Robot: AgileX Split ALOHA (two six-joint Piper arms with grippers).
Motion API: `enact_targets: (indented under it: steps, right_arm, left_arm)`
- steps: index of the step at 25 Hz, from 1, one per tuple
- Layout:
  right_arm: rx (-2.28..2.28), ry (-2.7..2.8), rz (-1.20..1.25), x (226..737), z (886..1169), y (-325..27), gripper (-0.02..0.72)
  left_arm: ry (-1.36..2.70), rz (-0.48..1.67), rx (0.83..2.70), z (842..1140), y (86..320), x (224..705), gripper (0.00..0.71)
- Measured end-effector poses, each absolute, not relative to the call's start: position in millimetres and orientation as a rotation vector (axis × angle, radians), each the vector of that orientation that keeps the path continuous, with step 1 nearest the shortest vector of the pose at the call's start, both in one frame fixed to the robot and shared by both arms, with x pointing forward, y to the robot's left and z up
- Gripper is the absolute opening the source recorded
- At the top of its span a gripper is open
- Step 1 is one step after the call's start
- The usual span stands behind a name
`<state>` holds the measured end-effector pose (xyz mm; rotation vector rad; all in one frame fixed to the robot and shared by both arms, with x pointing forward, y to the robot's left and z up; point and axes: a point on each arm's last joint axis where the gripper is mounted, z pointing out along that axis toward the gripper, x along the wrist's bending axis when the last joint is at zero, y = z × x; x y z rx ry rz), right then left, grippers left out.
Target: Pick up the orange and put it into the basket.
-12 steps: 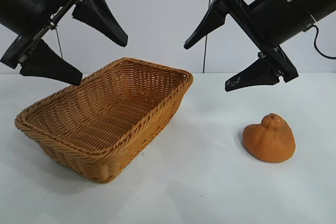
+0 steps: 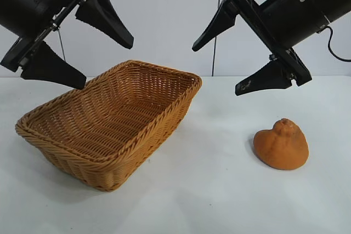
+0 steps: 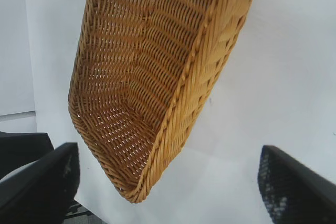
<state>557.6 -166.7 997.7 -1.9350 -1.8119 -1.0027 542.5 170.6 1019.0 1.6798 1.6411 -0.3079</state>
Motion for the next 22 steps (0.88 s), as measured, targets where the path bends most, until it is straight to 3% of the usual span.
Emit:
enact_targets:
  steps: [17, 22]
  right_arm:
    - [-1.935, -1.811, -1.003, 557.6, 997.8, -166.7, 0.631]
    - [-1.935, -1.811, -1.003, 557.6, 997.8, -166.7, 0.631]
  left_arm:
    - [1.635, -0.306, 1.682, 1019.1, 170.5, 542.6, 0.661]
    - [1.627, -0.253, 1.692, 1033.5, 175.0, 535.2, 0.661]
